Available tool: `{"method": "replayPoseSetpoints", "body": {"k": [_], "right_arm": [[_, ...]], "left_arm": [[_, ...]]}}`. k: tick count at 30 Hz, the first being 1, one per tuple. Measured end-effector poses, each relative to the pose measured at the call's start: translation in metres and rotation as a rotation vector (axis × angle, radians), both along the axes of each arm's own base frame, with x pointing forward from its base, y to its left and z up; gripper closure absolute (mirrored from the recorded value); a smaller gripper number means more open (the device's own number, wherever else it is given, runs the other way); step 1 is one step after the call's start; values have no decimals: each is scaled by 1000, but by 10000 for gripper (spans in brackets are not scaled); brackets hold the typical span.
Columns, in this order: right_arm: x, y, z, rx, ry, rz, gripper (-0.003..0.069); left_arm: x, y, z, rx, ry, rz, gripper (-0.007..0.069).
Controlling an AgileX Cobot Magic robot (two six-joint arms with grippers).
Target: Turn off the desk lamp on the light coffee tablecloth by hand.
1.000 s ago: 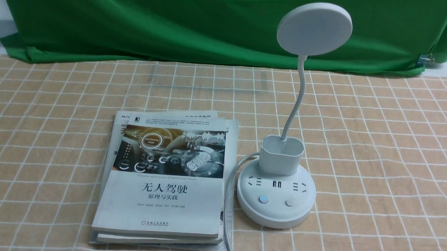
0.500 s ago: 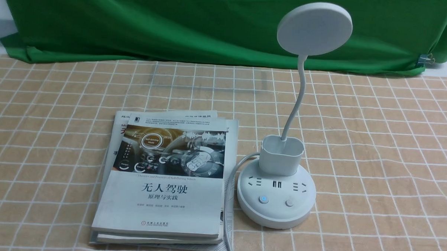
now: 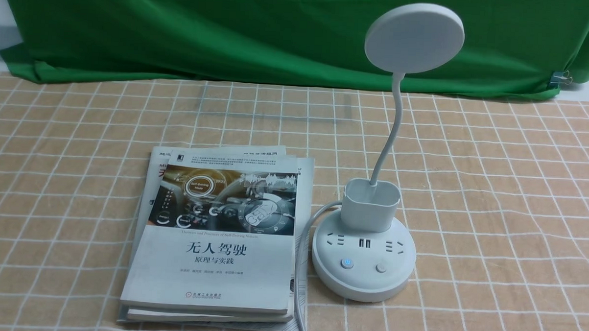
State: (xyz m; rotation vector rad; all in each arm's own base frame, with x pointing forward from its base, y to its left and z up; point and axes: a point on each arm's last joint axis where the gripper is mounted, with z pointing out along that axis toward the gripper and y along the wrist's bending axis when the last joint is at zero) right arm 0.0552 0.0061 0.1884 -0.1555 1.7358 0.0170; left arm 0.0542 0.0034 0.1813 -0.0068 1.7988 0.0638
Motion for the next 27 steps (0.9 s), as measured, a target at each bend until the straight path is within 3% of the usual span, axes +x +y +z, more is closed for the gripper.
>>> {"method": "replayPoseSetpoints", "body": {"k": [27], "right_arm": [[0, 0, 0, 0, 0, 0, 502]], "left_arm": [[0, 0, 0, 0, 0, 0, 621]]}}
